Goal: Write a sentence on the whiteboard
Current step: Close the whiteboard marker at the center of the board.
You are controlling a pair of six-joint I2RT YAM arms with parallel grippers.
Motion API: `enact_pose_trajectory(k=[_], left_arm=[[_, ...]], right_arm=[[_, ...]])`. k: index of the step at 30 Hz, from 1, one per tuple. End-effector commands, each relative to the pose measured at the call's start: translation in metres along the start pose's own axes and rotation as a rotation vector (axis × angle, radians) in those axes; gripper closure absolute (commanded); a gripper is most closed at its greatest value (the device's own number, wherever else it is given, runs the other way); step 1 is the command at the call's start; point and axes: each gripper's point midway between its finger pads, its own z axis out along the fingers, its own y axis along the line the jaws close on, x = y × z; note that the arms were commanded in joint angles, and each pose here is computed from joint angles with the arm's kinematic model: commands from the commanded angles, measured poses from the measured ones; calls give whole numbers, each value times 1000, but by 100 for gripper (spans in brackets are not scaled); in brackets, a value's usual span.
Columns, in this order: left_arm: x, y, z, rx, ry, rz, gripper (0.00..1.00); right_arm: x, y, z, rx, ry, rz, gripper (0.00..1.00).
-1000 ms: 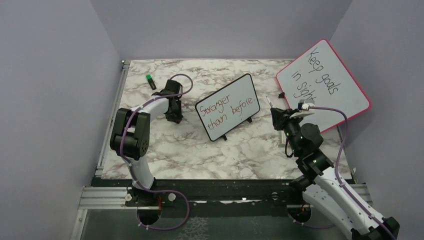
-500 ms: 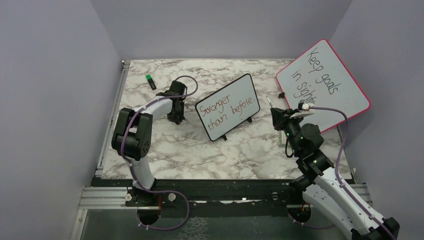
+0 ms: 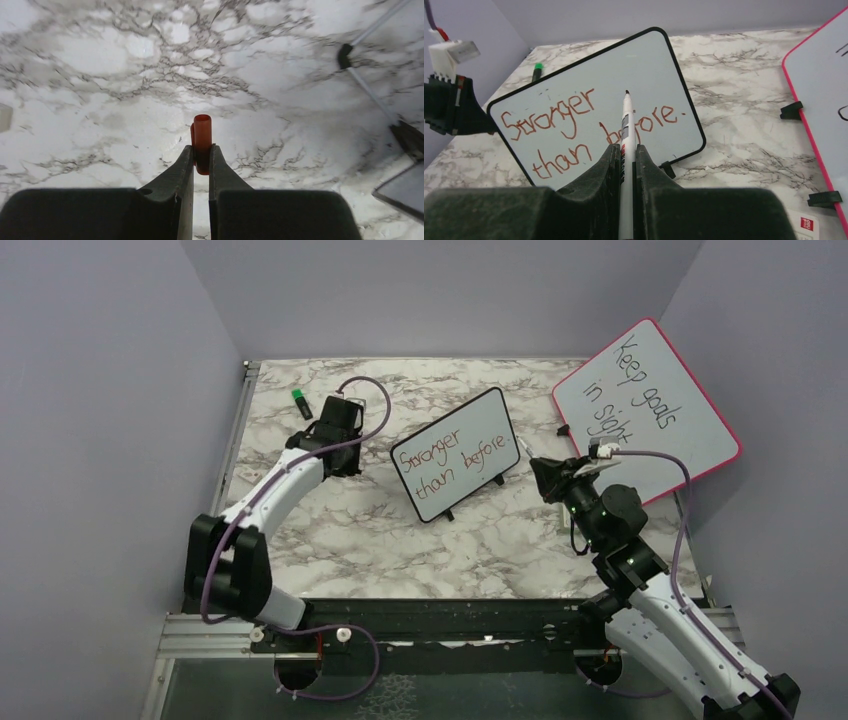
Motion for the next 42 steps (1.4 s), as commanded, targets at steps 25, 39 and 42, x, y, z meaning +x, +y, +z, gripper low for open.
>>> enact_pose_trajectory(k=[25, 39, 42], left_arm=[[-24, -115, -197, 398, -736, 1025, 100], [4, -159, -202, 487, -815, 1409, 100], [4, -165, -201, 495, -817, 1436, 100]], right_arm=[[-39, 120, -33, -650, 167, -63, 99], [-23, 150, -36, -867, 286, -36, 99], [-19, 152, -38, -895, 309, -39, 99]])
